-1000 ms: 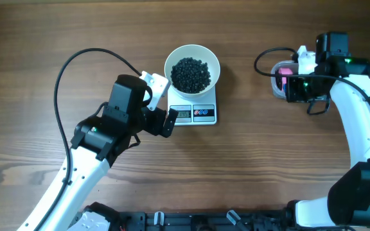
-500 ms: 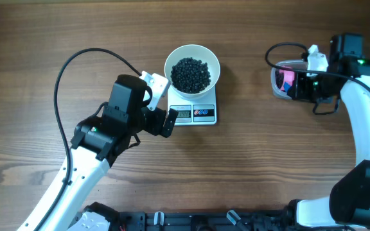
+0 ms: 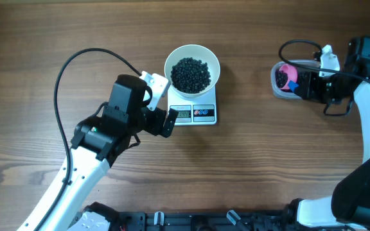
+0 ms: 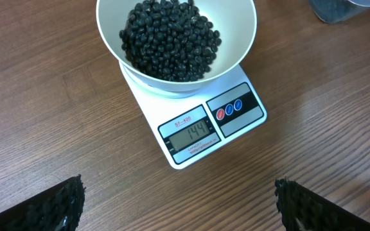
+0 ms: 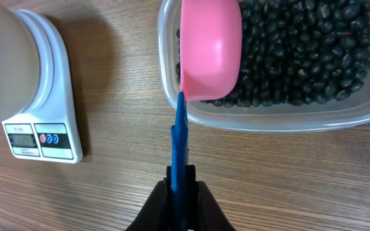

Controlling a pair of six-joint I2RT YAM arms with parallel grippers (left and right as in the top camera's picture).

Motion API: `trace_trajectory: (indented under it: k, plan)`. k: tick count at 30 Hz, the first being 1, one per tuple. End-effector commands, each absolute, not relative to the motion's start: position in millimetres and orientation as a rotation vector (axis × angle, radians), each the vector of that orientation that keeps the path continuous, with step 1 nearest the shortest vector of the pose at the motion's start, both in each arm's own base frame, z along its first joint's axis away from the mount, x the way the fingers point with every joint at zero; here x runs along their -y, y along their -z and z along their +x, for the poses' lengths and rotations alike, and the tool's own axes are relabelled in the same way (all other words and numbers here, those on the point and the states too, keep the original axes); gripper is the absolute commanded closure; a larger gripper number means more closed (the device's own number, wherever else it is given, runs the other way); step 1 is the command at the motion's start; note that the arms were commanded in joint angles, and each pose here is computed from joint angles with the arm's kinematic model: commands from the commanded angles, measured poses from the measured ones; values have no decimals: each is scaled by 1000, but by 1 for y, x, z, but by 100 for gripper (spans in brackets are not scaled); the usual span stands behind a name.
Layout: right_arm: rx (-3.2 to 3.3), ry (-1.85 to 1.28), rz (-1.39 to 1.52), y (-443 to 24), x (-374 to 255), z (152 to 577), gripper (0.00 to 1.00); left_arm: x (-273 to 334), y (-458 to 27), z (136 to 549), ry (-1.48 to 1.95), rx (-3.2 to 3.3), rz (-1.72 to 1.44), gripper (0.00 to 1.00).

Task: Scoop item into bowl and weigh 150g on scale
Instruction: 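Lower the pink cup into the tub beans and scoop with the right gripper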

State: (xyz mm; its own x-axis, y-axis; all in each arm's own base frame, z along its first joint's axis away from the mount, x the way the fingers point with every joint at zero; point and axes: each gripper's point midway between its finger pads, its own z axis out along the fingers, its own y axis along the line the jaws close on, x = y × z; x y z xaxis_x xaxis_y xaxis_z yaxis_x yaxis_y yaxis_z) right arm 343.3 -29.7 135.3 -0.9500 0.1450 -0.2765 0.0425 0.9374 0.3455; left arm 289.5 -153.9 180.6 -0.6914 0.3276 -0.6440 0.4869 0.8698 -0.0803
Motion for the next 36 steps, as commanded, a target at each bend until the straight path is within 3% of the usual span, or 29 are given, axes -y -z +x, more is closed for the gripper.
trace_trajectory:
  k: [1,19,36]
  plan:
    - [-2770,-560,121,-136,29,346,96,154,-187,294,316,-2370,600,0]
    - [-2642,-741,250,-151,55,343,96,154,-187,294,316,-2370,600,0]
    - [-2295,-1234,173,-211,8,366,96,154,-187,294,316,-2370,600,0]
